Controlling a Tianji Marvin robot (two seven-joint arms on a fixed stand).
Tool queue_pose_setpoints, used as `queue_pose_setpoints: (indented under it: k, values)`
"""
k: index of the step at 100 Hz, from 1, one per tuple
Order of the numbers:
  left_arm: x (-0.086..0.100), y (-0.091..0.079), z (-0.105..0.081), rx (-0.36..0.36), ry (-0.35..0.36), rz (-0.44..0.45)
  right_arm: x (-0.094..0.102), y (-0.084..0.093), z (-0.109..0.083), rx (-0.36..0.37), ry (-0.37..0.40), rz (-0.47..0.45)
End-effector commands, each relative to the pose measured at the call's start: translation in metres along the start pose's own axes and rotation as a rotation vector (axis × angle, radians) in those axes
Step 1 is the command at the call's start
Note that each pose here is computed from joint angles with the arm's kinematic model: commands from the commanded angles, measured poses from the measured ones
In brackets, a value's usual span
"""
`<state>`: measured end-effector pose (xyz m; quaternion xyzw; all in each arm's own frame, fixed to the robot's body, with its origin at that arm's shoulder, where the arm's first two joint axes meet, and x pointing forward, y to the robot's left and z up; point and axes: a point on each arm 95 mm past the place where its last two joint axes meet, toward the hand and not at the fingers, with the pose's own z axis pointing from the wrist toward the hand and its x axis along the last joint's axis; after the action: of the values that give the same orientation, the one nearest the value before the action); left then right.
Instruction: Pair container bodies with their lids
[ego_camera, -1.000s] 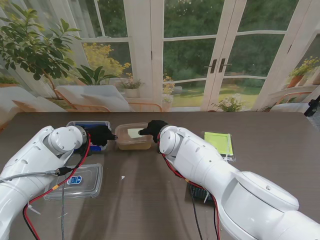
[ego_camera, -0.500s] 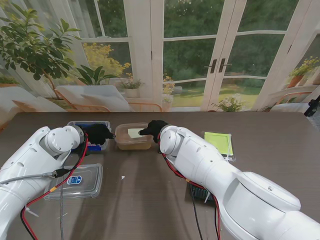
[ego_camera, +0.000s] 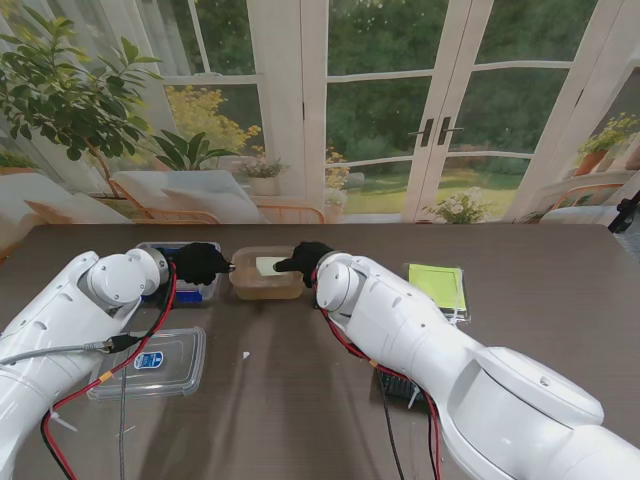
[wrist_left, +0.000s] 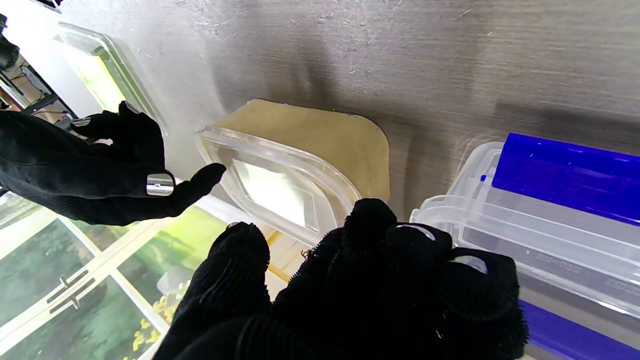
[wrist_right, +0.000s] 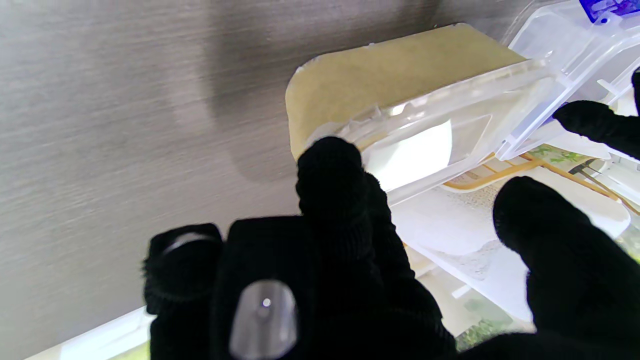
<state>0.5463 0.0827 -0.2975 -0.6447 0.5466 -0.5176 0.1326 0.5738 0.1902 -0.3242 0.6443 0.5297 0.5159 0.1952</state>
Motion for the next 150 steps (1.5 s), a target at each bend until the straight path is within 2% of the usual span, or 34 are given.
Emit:
queue_pose_setpoints:
  k: [1,29,51,95,150]
  values:
    - [0.001,0.0,0.002,-0.014,0.005,-0.008,0.001,-0.006,-0.002,0.017,0.007,0.006]
    - [0.0,0.0,0.008,-0.019,0.009,-0.015,0.005,0.005,-0.002,-0.027,0.01,0.029]
    - [0.0,-0.002,0.012,-0.021,0.016,-0.015,0.006,0.011,0.005,-0.041,-0.024,0.008]
    - [-0.003,0.006,0.013,-0.038,-0.001,-0.029,-0.003,0.005,0.009,-0.031,-0.066,0.015]
    - [-0.003,0.014,0.013,-0.063,-0.025,-0.045,-0.008,-0.007,0.008,-0.008,-0.072,0.034]
